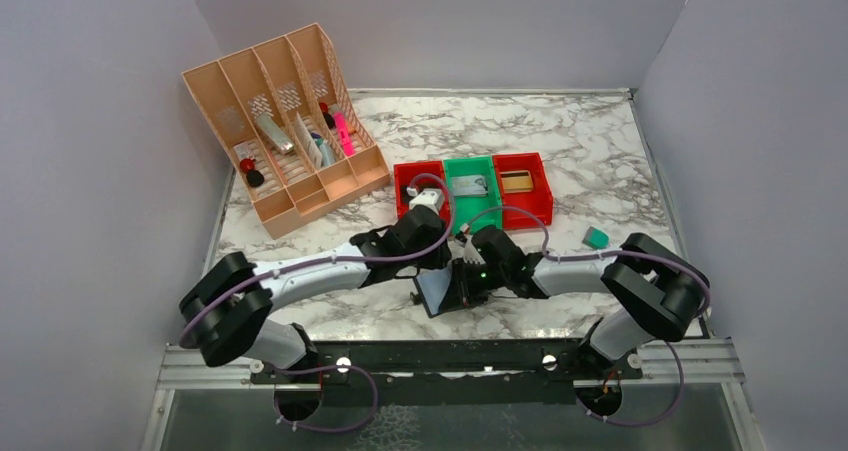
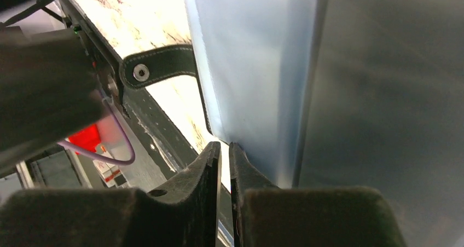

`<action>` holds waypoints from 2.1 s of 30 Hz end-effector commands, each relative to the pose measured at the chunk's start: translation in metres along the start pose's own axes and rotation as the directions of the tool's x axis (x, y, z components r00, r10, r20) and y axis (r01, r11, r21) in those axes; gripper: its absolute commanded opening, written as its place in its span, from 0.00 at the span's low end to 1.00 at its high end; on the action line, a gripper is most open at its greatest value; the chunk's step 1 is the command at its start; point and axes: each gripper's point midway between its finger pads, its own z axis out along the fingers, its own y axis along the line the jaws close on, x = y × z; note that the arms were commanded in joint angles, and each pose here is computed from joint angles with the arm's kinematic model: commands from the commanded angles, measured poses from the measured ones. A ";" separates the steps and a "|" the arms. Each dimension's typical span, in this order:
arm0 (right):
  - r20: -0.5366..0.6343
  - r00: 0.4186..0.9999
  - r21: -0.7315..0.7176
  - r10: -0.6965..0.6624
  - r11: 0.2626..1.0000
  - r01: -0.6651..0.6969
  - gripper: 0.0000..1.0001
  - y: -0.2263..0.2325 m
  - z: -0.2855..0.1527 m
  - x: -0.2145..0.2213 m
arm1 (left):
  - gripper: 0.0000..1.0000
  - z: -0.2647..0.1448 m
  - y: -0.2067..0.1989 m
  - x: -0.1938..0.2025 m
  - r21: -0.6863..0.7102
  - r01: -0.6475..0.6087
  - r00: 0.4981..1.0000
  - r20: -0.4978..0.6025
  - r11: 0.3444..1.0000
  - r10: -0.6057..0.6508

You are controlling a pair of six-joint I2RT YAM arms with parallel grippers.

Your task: Take the credit cards out of the card holder

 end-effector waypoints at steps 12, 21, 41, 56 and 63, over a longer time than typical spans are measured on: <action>0.299 0.948 0.334 -0.105 0.942 -0.001 0.25 -0.026 -0.071 -0.041 | 0.15 0.013 0.016 0.089 0.063 0.019 0.960 -0.281 0.998 0.000; 0.246 0.960 0.476 -0.133 0.879 0.000 0.44 -0.047 -0.077 -0.048 | 0.18 -0.003 0.025 0.096 0.055 0.003 0.954 -0.299 0.998 0.013; 0.130 0.980 0.479 -0.150 0.875 0.070 0.46 -0.052 -0.058 -0.041 | 0.19 -0.010 0.056 0.111 -0.062 -0.022 0.949 -0.316 0.998 0.002; 0.140 0.971 0.540 -0.195 0.837 0.090 0.56 -0.048 -0.075 -0.053 | 0.18 -0.009 0.054 0.109 -0.057 -0.022 0.952 -0.306 0.998 0.003; 0.068 0.977 0.471 -0.202 0.870 0.147 0.54 -0.039 -0.062 -0.045 | 0.18 -0.010 0.053 0.109 -0.050 -0.018 0.954 -0.301 0.999 0.002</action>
